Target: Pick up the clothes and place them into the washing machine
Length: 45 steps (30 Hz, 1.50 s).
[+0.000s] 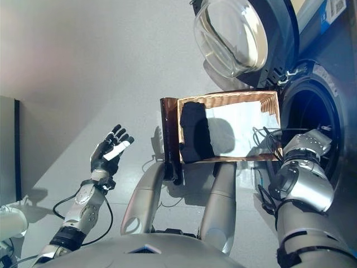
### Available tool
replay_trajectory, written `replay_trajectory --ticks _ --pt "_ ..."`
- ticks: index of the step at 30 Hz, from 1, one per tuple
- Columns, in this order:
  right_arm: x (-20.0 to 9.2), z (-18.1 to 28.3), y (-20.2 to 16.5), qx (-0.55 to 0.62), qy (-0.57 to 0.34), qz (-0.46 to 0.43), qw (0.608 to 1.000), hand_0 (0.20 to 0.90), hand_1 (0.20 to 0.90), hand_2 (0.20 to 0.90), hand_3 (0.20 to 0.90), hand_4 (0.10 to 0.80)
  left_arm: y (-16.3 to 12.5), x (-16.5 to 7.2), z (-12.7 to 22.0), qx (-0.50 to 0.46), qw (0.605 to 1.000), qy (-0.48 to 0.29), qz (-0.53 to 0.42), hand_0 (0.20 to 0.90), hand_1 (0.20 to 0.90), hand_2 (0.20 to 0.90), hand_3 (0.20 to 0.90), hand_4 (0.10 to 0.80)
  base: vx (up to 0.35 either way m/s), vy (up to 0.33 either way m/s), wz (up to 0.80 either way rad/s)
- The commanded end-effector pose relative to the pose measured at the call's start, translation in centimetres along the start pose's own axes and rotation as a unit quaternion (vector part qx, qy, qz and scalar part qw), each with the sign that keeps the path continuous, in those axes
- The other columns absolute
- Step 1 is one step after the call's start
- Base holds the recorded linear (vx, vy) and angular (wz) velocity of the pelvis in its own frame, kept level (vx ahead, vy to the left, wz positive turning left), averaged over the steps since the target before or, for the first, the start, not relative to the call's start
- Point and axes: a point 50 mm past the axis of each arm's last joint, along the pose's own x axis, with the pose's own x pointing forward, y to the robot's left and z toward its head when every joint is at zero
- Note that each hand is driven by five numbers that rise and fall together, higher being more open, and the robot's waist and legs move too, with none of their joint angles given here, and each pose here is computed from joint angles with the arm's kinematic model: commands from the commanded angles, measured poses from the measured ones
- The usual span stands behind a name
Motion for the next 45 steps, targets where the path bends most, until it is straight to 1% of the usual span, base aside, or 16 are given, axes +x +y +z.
replay_trajectory --ticks 1,4,5,6,7,20,23,25,26,27,29,32,40,42,43,45 --pt "0.5 6.4 5.6 0.012 -0.119 0.079 0.99 0.2 0.2 0.2 0.2 0.3 0.4 0.1 3.3 0.014 0.997 -0.074 -0.016 0.9 0.9 0.9 0.9 0.8 -0.049 0.034 -0.02" --pt "0.3 6.0 5.9 0.008 -0.112 0.086 0.99 0.2 0.2 0.2 0.2 0.3 0.4 0.1 3.3 0.014 0.997 -0.073 -0.017 0.9 0.9 0.9 0.9 0.8 -0.024 0.029 -0.06" --pt "0.4 5.9 5.9 -0.008 -0.11 0.091 0.99 0.433 0.433 0.433 0.433 0.467 0.5 0.0 3.4 0.014 0.997 -0.075 -0.017 0.9 0.9 0.9 0.9 0.8 -0.012 0.03 -0.09" --pt "0.4 5.9 5.9 -0.017 -0.11 0.09 0.99 0.532 0.532 0.532 0.532 0.537 0.6 0.0 3.3 0.014 0.997 -0.074 -0.017 0.9 0.9 0.9 0.9 0.8 -0.029 0.032 -0.08" --pt "0.4 5.9 5.8 -0.02 -0.109 0.087 0.99 0.9 0.9 0.9 0.9 0.8 0.6 0.0 3.3 0.014 0.997 -0.072 -0.016 0.9 0.9 0.9 0.9 0.8 0.01 0.022 -0.04" --pt "0.6 4.4 4.1 -0.046 -0.085 0.092 0.991 0.9 0.9 0.9 0.9 0.8 1.4 -0.4 3.2 0.007 0.997 -0.072 -0.006 0.9 0.9 0.9 0.9 0.8 0.0 0.002 0.0" --pt "0.8 3.7 3.2 -0.101 -0.072 0.096 0.988 0.9 0.9 0.9 0.9 0.8 1.4 -0.5 3.2 0.005 0.997 -0.072 -0.005 0.9 0.9 0.9 0.9 0.8 0.0 0.0 0.0" --pt "1.2 3.5 2.3 -0.173 -0.063 0.085 0.979 0.9 0.9 0.9 0.9 0.8 1.5 -0.4 3.2 0.009 0.997 -0.073 -0.005 0.9 0.9 0.9 0.9 0.8 0.016 -0.001 0.0" --pt "1.4 2.8 1.1 -0.268 -0.046 0.091 0.958 0.9 0.9 0.9 0.9 0.8 1.5 -0.4 3.4 0.015 0.997 -0.075 -0.009 0.9 0.9 0.9 0.9 0.8 0.0 0.0 0.0" --pt "1.4 2.8 1.2 -0.271 -0.046 0.091 0.957 0.9 0.9 0.9 0.9 0.8 1.5 -0.5 3.3 0.014 0.997 -0.075 -0.008 0.9 0.9 0.9 0.9 0.8 0.044 -0.007 -0.02" --pt "1.4 1.7 -0.3 -0.341 -0.023 0.105 0.934 0.9 0.9 0.9 0.9 0.8 1.8 -0.6 3.2 0.012 0.997 -0.072 -0.007 0.9 0.9 0.9 0.9 0.8 0.049 -0.013 -0.03" --pt "1.4 0.7 -2.2 -0.463 -0.003 0.112 0.879 0.9 0.9 0.9 0.9 0.8 2.2 -0.5 3.1 0.018 0.998 -0.068 0.001 0.9 0.9 0.9 0.9 0.8 0.049 -0.01 -0.05" --pt "0.3 -2.0 -5.6 -0.576 0.031 0.164 0.801 0.9 0.9 0.9 0.9 0.8 3.1 -0.4 2.3 0.018 0.997 -0.064 0.031 0.9 0.9 0.9 0.9 0.8 0.017 -0.002 -0.04" --pt "0.0 -2.5 -6.6 -0.617 0.031 0.182 0.765 0.9 0.9 0.9 0.9 0.8 3.3 -0.3 2.2 0.019 0.997 -0.064 0.042 0.9 0.9 0.9 0.9 0.8 0.105 -0.017 0.03" --pt "-0.3 -3.0 -7.3 -0.647 0.033 0.198 0.736 0.9 0.9 0.9 0.9 0.8 3.5 -0.3 2.1 0.019 0.997 -0.062 0.049 0.9 0.9 0.9 0.9 0.8 0.073 -0.021 0.08" --pt "-0.6 -3.3 -8.0 -0.654 0.039 0.209 0.726 0.9 0.9 0.9 0.9 0.8 3.7 -0.3 2.0 0.019 0.996 -0.064 0.059 0.9 0.9 0.9 0.9 0.8 -0.001 -0.015 0.04"
